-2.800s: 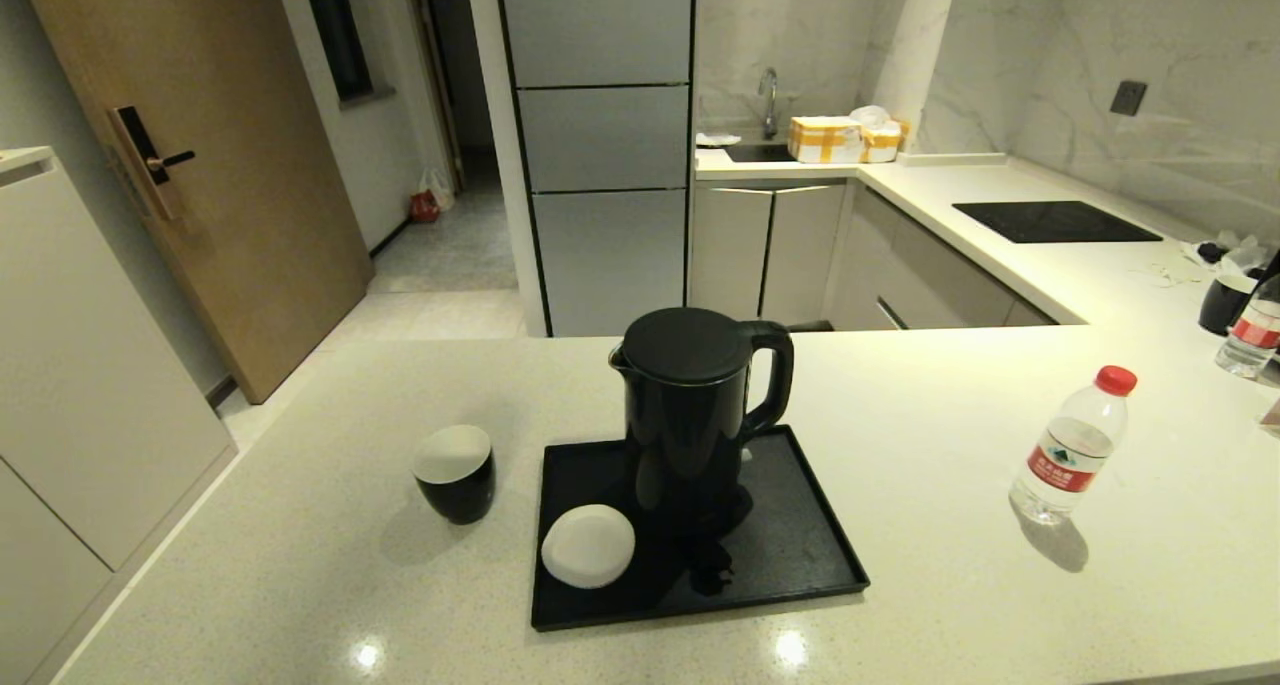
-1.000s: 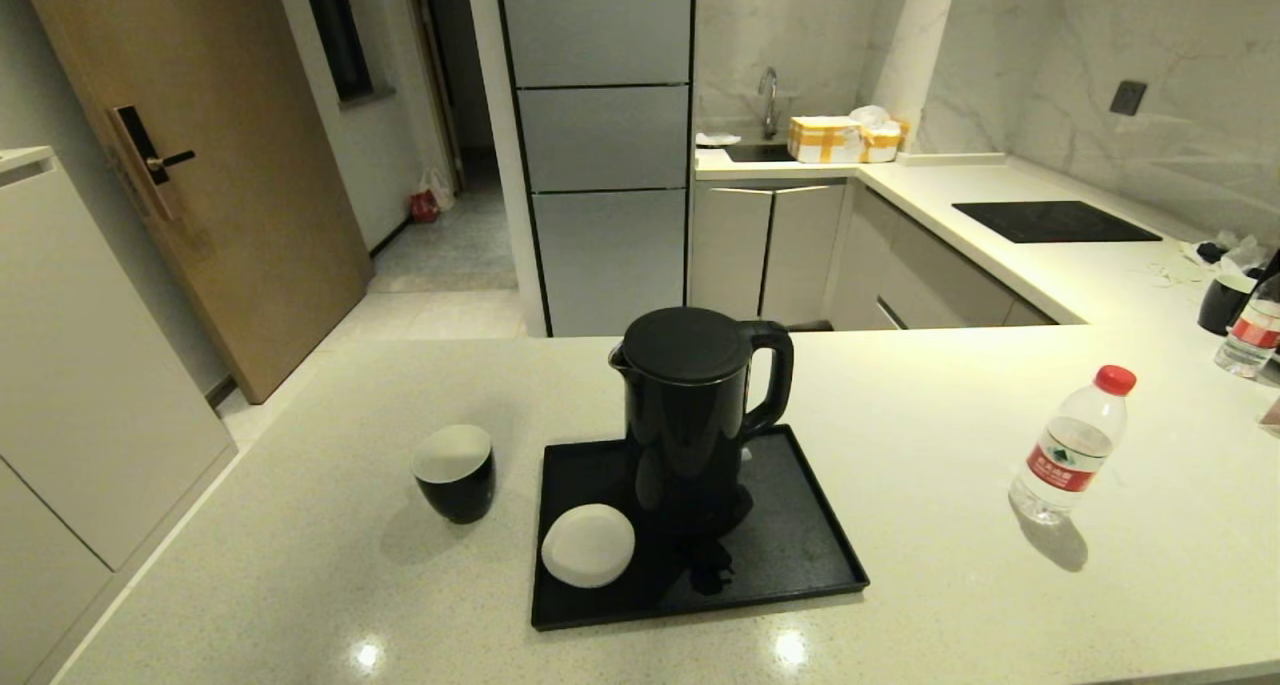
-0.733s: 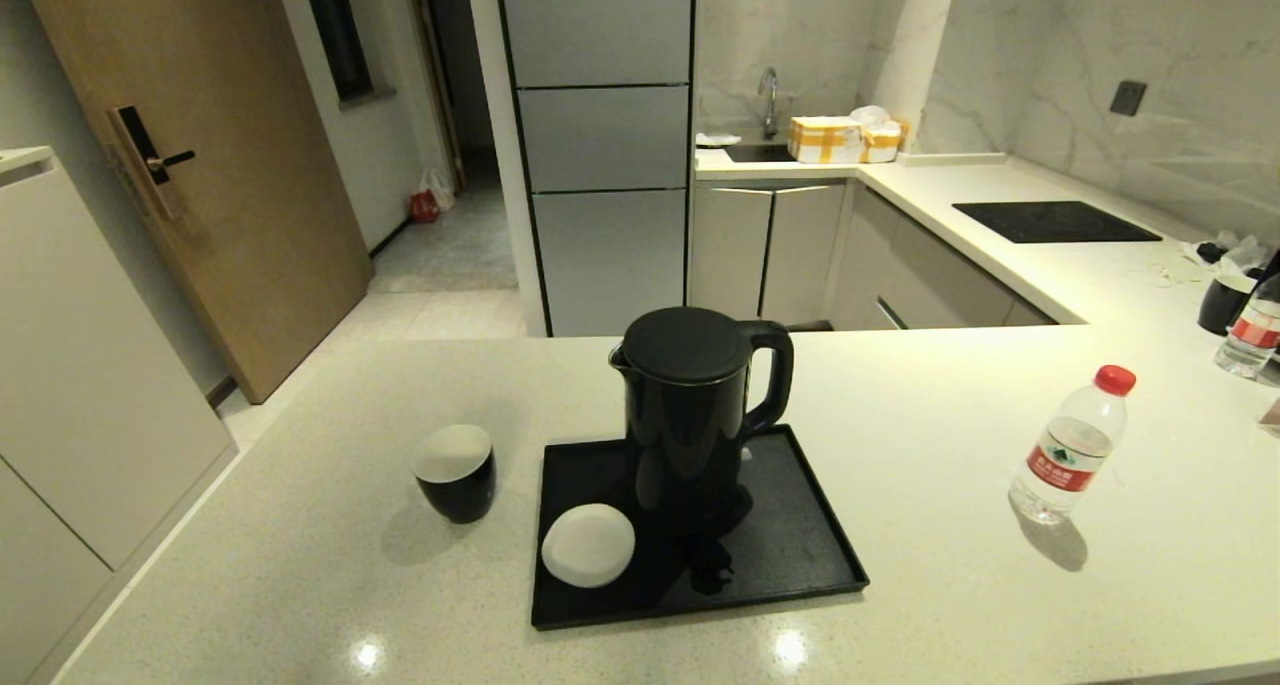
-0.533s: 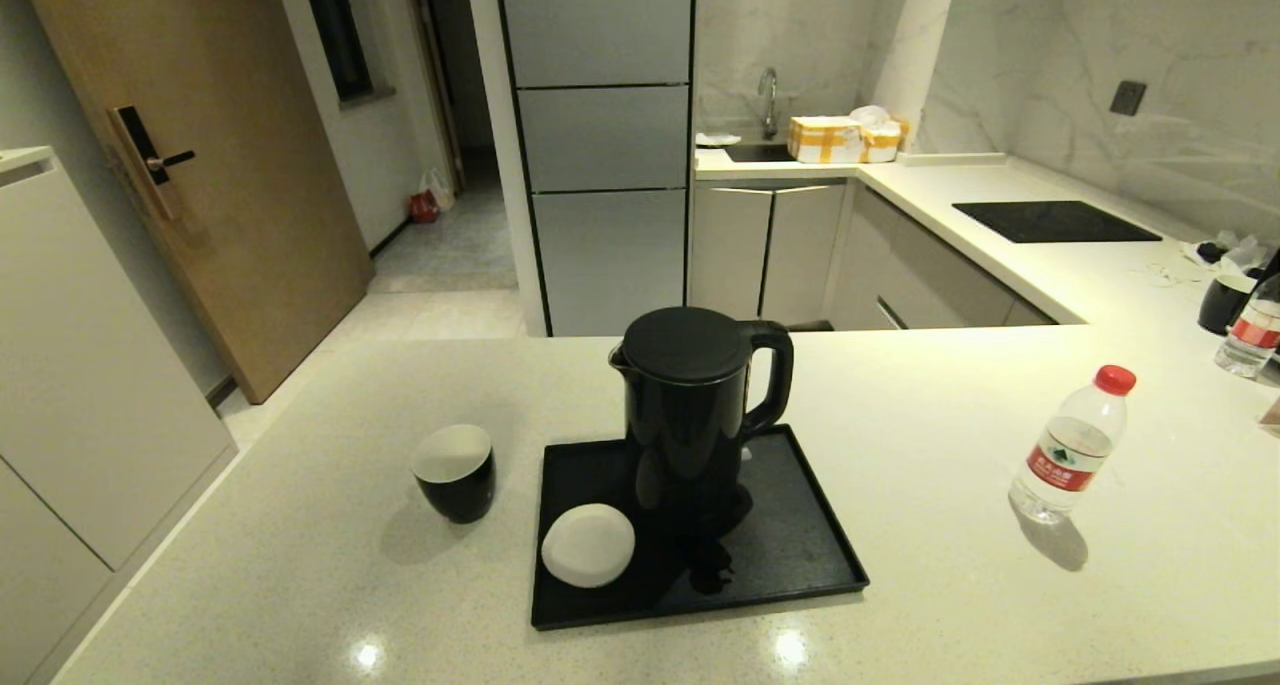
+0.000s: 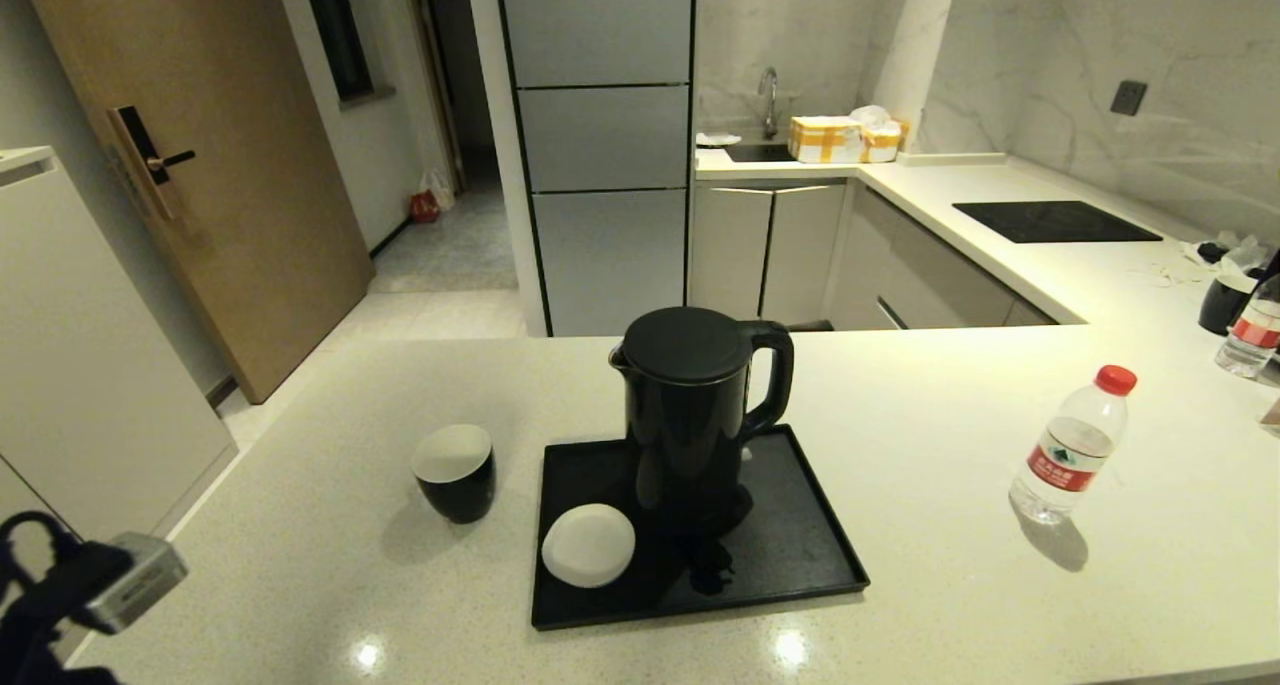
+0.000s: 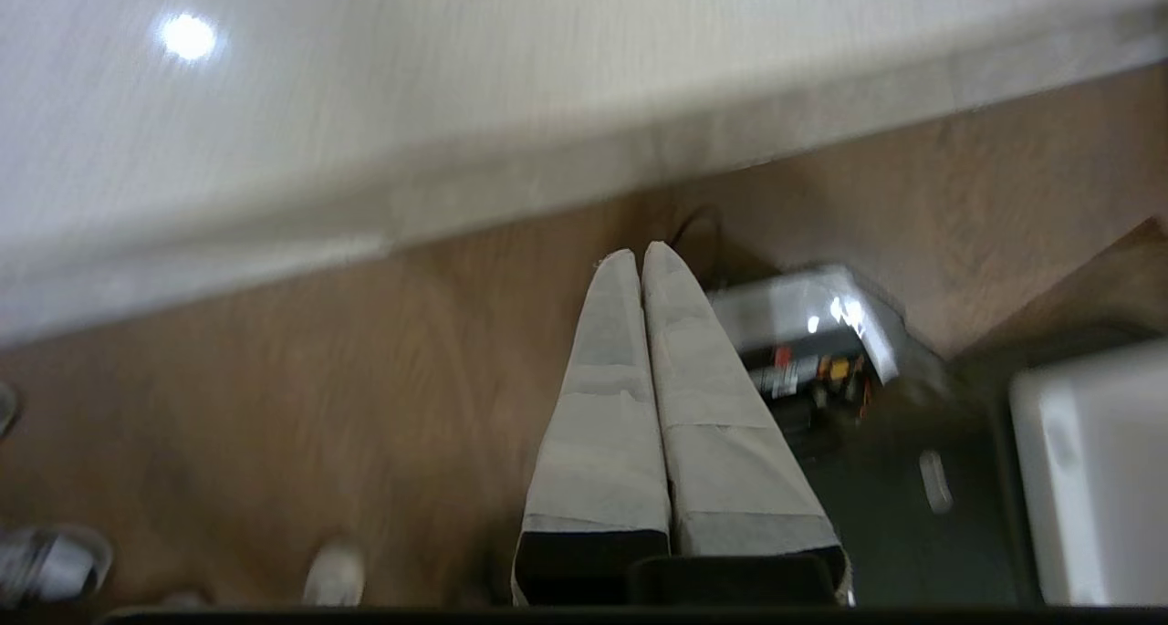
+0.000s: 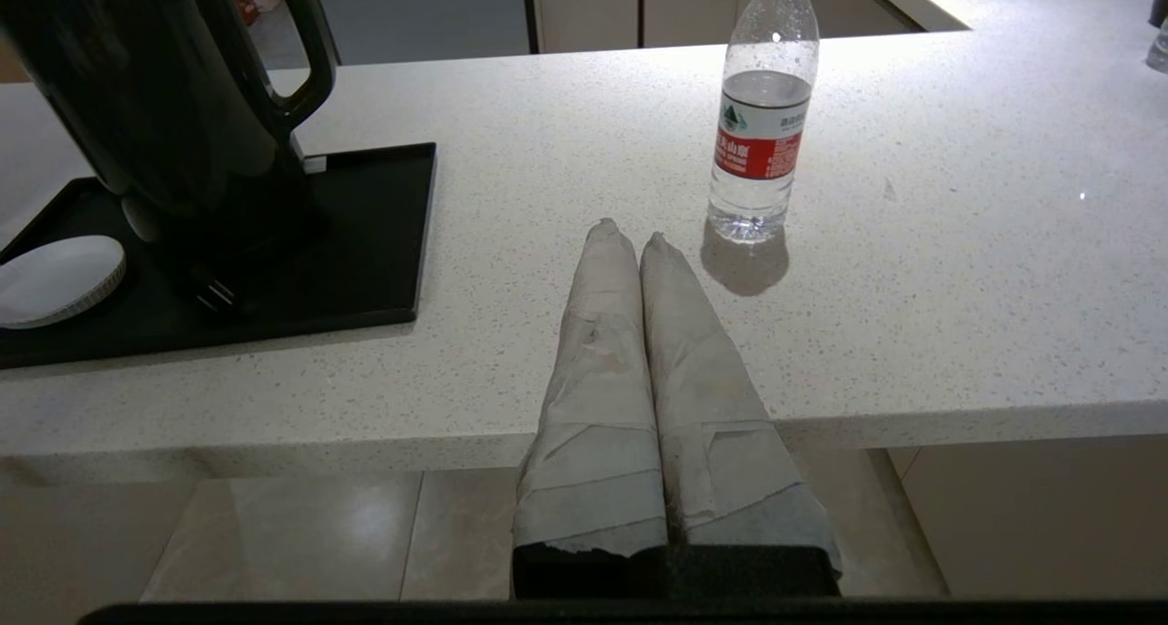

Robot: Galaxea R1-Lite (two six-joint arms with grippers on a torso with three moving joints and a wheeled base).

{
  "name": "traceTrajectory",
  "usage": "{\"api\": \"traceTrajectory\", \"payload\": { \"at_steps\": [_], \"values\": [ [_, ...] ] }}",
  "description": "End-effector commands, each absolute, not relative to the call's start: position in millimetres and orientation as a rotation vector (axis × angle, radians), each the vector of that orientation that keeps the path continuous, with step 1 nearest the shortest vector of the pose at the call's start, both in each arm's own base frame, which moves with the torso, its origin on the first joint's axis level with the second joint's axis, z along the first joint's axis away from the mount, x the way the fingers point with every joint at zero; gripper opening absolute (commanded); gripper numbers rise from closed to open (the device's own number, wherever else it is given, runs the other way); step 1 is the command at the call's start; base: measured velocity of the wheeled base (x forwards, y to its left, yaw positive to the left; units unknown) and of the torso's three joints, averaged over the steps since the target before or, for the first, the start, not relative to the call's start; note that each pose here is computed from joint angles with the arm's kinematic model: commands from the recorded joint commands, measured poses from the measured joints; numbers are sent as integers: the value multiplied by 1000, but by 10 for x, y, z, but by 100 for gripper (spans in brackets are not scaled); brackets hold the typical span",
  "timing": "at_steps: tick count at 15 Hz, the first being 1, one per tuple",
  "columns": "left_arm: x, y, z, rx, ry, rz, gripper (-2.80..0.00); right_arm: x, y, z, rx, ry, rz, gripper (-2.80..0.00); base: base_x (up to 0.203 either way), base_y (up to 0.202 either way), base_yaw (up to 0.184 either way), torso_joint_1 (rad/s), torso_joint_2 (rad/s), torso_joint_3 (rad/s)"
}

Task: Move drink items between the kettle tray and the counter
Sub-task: Return the tea cup to its original position

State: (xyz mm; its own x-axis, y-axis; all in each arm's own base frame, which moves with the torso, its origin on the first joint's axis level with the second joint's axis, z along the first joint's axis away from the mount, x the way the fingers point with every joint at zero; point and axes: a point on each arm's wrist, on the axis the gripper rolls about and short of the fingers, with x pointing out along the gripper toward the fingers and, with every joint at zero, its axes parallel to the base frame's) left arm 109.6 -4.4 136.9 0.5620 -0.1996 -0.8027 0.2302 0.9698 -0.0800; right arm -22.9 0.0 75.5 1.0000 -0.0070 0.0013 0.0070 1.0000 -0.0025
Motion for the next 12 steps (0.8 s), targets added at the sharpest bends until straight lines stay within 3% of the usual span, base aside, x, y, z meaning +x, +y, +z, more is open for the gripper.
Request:
{"api": "traceTrajectory", "payload": {
  "at_steps": [1, 7, 10, 12],
  "values": [
    [1796, -42, 894, 44, 851, -271, -280, -226, 0, 746, -3, 3, -8, -280, 0, 0, 0, 0, 0, 0],
    [2360, 72, -62, 199, 609, -319, -280, -226, 0, 746, -3, 3, -6, -280, 0, 0, 0, 0, 0, 0],
    [2552, 255, -28, 276, 453, -327, -280, -226, 0, 746, -3, 3, -7, -280, 0, 0, 0, 0, 0, 0],
    [2547, 245, 4, 280, 442, -330, -280, -226, 0, 746, -3, 3, -6, -280, 0, 0, 0, 0, 0, 0]
  ]
}}
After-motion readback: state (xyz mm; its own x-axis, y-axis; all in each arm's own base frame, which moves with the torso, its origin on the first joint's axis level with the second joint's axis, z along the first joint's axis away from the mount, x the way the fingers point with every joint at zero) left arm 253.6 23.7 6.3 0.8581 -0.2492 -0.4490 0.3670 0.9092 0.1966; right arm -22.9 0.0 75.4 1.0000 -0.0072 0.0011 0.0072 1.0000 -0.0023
